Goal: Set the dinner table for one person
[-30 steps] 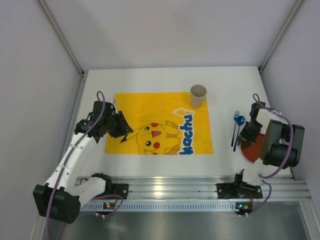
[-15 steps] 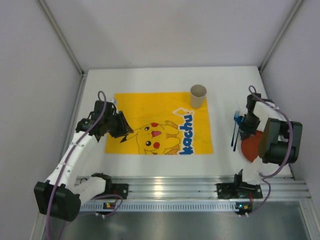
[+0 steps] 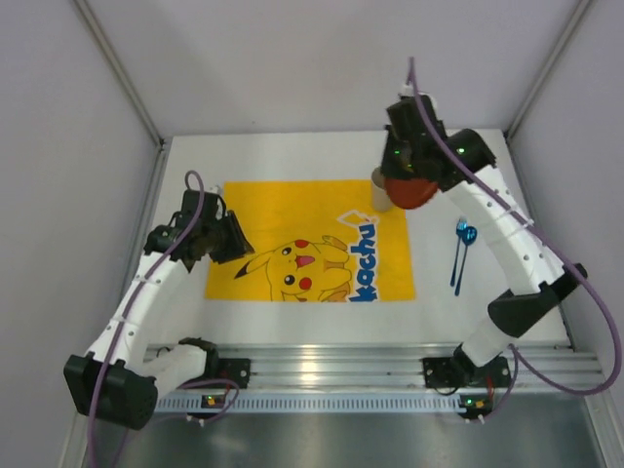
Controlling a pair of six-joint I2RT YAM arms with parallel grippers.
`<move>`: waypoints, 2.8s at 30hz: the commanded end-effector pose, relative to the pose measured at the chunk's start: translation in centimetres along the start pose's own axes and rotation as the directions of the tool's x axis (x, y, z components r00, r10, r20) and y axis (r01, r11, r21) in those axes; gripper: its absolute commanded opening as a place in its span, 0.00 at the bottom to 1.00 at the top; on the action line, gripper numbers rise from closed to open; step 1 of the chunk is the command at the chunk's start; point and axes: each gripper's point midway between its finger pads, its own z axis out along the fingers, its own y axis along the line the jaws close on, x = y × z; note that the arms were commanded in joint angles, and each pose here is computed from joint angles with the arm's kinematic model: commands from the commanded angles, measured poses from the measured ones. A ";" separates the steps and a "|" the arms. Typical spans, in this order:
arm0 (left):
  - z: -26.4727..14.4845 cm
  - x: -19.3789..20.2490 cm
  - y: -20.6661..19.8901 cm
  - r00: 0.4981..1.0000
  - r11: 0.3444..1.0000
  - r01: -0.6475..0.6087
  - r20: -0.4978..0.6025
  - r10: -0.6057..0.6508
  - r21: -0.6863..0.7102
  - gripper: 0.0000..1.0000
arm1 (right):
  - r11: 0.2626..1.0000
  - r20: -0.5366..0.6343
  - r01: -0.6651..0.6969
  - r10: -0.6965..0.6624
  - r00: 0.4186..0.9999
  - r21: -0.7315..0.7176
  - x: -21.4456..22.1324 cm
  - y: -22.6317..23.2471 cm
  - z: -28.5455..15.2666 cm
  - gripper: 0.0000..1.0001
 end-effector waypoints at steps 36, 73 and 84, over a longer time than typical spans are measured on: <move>-10.1 -1.6 3.7 0.958 0.978 0.088 0.286 -0.031 -0.187 0.38 | 0.868 -0.333 0.217 -0.387 0.860 -0.447 21.6 23.4 13.0 0.89; -3.9 1.2 1.2 0.987 0.998 0.061 0.150 -0.057 -0.022 0.38 | 0.785 -0.329 -0.334 0.546 0.770 0.521 21.2 -29.7 14.9 0.42; -4.6 0.5 1.7 0.985 0.995 0.057 0.167 -0.044 -0.076 0.38 | 0.776 -0.351 -0.312 0.552 0.756 0.548 23.2 -30.5 16.9 0.11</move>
